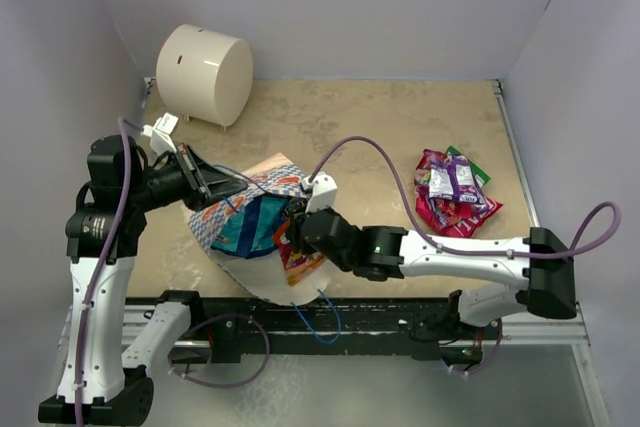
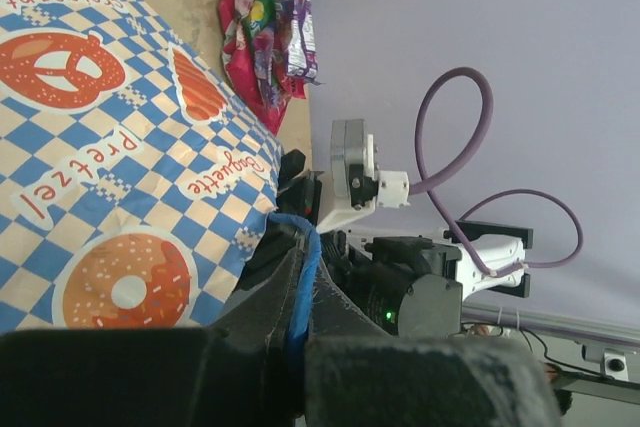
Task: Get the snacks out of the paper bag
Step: Take out the snack from the paper bag.
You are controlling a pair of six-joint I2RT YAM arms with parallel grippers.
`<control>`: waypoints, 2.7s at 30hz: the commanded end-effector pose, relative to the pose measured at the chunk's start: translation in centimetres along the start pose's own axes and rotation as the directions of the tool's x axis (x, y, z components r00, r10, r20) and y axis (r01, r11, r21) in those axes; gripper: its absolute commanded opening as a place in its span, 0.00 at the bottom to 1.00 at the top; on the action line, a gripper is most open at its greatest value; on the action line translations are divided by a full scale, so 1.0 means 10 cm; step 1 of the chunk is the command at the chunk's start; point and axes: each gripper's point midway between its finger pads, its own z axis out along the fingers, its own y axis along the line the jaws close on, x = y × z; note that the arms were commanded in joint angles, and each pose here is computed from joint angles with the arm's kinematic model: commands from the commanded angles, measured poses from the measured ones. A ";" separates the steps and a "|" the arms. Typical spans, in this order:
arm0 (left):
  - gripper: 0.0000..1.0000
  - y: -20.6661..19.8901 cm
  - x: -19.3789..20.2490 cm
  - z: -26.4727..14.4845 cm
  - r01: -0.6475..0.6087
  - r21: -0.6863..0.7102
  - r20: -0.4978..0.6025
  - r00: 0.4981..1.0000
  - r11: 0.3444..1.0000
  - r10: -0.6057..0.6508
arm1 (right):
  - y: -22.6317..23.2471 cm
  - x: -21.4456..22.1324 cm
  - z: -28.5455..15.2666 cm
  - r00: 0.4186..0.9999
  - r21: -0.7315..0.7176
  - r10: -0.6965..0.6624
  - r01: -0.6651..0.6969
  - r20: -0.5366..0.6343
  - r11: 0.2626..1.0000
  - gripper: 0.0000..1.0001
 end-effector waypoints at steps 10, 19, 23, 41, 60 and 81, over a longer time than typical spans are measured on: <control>0.00 -0.12 -0.04 0.09 -0.021 0.097 -0.052 0.998 0.995 0.026 | -0.63 0.60 -0.05 0.988 0.348 0.134 -0.101 -0.072 0.932 0.71; 0.00 -0.12 0.01 0.08 0.000 0.103 -0.081 0.997 0.995 0.008 | -0.70 1.03 0.22 0.976 0.398 0.201 -0.153 -0.081 0.905 0.76; 0.00 -0.10 0.05 0.07 0.009 0.099 -0.088 0.996 0.995 0.000 | -0.80 1.21 0.30 0.976 0.426 0.202 -0.149 -0.082 0.892 0.77; 0.00 0.14 0.18 0.08 0.029 0.032 -0.120 0.992 0.999 -0.025 | -0.87 1.47 0.60 0.991 0.454 0.097 -0.046 -0.089 0.890 0.34; 0.00 0.10 0.00 0.15 0.029 0.040 -0.053 0.998 0.999 -0.027 | -0.23 0.60 -0.08 0.992 0.081 0.060 -0.051 -0.112 0.995 0.00; 0.00 0.23 -0.13 0.22 0.034 -0.005 0.016 0.999 0.999 -0.034 | -0.39 -0.88 -1.53 0.996 -0.076 0.066 -0.061 0.063 0.995 0.00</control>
